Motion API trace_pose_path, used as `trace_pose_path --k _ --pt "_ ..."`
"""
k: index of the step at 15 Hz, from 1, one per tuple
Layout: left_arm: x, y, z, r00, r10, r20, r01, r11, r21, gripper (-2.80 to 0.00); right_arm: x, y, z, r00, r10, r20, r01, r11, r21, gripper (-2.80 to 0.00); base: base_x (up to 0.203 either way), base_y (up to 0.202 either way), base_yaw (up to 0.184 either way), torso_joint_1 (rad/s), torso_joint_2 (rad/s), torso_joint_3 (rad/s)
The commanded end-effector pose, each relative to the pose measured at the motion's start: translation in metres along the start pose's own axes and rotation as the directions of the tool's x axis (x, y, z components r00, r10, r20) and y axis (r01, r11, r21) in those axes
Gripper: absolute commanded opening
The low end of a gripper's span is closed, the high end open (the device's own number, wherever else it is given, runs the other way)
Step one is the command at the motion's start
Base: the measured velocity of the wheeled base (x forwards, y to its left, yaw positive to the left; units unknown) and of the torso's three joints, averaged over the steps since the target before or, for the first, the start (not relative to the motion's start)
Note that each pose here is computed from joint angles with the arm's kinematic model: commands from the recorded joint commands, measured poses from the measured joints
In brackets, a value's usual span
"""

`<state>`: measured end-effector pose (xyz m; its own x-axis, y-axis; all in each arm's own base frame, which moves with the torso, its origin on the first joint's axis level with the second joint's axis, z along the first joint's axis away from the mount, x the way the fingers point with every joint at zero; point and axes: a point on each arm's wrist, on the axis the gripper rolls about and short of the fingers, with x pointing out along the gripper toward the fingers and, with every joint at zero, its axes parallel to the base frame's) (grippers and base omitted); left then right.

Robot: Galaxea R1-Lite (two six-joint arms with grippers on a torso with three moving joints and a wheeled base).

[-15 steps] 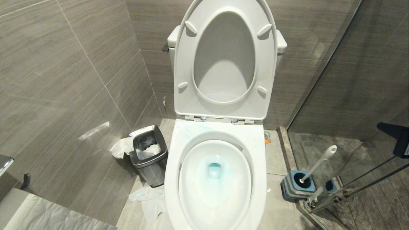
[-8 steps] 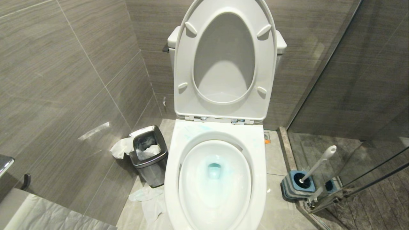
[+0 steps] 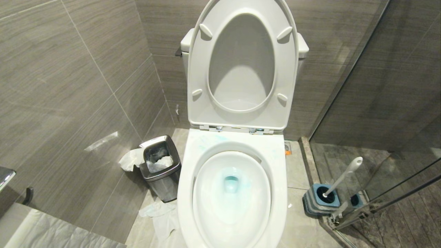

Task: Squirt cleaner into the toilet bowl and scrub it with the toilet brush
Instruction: Flush the toilet

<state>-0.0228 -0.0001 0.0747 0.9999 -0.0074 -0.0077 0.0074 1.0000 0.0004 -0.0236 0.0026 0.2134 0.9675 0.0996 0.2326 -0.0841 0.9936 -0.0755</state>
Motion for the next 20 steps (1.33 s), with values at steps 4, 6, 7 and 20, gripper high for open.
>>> trace_pose_path --k 4,6,7,20 --pt "0.0 0.0 0.0 1.0 0.0 -0.002 0.0 1.0 0.0 -2.8 -0.039 0.003 0.018 0.982 -0.002 0.191 0.016 0.998 -0.068 -2.8 0.0 0.0 0.0 0.0 0.0 0.0" --pt "0.0 0.0 0.0 1.0 0.0 -0.002 0.0 1.0 0.0 -2.8 -0.05 0.004 0.018 0.977 -0.002 0.214 0.02 0.997 -0.08 -2.8 0.0 0.0 0.0 0.0 0.0 0.0" --pt "0.0 0.0 0.0 1.0 0.0 -0.002 0.0 1.0 0.0 -2.8 -0.056 0.005 0.019 0.976 -0.002 0.217 0.021 0.996 -0.082 -2.8 0.0 0.0 0.0 0.0 0.0 0.0" --pt "0.0 0.0 0.0 1.0 0.0 -0.002 0.0 1.0 0.0 -2.8 -0.043 0.007 -0.061 0.999 -0.022 0.023 0.022 1.0 0.018 -2.8 0.0 0.0 0.0 0.0 0.0 0.0"
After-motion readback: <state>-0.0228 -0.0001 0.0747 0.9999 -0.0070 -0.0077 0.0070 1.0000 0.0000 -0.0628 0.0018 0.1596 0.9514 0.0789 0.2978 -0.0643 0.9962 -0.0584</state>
